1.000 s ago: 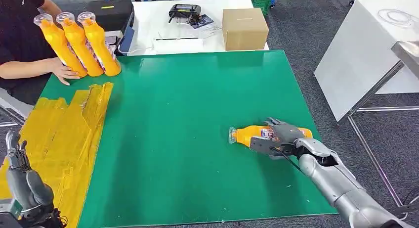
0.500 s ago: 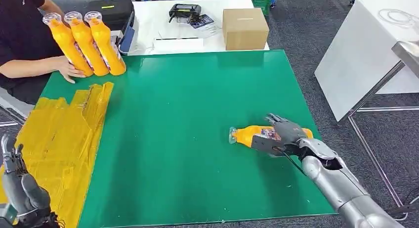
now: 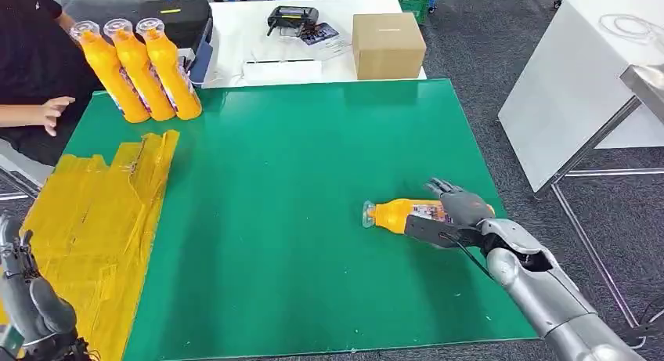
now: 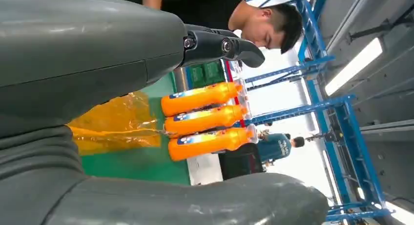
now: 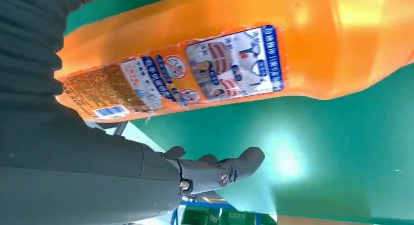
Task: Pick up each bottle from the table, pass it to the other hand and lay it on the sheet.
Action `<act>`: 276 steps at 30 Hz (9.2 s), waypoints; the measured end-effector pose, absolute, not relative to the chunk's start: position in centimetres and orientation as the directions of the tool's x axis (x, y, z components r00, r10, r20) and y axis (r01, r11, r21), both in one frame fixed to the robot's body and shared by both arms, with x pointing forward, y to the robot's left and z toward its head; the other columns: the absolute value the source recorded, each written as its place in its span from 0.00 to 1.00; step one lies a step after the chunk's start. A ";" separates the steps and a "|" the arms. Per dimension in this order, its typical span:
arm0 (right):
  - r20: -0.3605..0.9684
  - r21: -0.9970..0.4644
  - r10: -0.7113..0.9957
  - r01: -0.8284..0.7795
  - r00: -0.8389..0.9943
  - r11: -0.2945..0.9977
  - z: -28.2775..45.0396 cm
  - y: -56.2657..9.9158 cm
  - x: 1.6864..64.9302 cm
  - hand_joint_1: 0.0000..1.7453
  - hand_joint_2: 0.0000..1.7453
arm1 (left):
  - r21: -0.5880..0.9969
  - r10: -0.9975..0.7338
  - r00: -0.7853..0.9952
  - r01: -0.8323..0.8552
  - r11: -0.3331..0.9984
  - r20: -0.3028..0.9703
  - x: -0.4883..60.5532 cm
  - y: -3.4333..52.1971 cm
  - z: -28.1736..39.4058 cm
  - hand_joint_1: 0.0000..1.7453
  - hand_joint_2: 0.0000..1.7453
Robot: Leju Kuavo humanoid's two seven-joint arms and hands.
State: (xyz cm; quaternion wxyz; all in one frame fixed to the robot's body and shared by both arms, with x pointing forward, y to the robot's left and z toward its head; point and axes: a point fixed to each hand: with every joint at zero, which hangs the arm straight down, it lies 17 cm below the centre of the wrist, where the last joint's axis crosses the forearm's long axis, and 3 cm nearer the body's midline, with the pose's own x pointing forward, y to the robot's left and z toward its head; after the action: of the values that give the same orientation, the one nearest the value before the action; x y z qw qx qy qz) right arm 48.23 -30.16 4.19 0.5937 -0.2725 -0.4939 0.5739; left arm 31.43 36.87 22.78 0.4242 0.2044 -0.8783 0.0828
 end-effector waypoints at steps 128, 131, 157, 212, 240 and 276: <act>0.869 -0.365 0.168 -0.372 -0.465 0.854 20.3 -2.7 39.5 1.00 1.00 | -0.378 0.350 -0.558 0.070 0.923 0.752 31.7 27.3 24.3 0.00 1.00; 0.874 -0.348 0.124 -0.425 -0.470 0.836 21.1 0.6 38.4 1.00 1.00 | -0.435 0.464 -0.510 0.184 0.881 0.724 31.8 24.4 24.9 0.00 1.00; 0.886 -0.425 0.166 -0.616 -0.433 0.663 16.1 10.2 33.7 1.00 1.00 | -0.510 0.641 -0.364 0.396 0.763 0.676 30.6 17.9 25.5 0.00 1.00; 0.828 -0.550 0.172 -0.712 -0.534 0.436 14.1 15.3 29.1 1.00 1.00 | -0.547 0.643 -0.270 0.354 0.759 0.717 30.9 17.6 21.2 1.00 1.00; 0.811 -0.570 0.192 -0.673 -0.553 0.471 14.3 14.8 29.9 0.00 0.00 | -0.539 0.636 -0.287 0.352 0.765 0.716 30.6 17.9 21.5 1.00 1.00; 0.789 -0.597 0.227 -0.624 -0.571 0.505 15.1 13.2 31.1 0.00 0.00 | -0.417 0.472 -0.438 0.221 0.882 0.765 30.9 21.1 22.7 1.00 1.00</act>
State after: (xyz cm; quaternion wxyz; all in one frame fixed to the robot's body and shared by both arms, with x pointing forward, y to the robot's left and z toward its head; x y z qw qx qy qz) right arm 31.14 13.19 15.13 0.4437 0.1332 -0.7452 0.4795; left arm 30.92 21.13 22.68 0.4883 -0.2067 -0.8381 0.1283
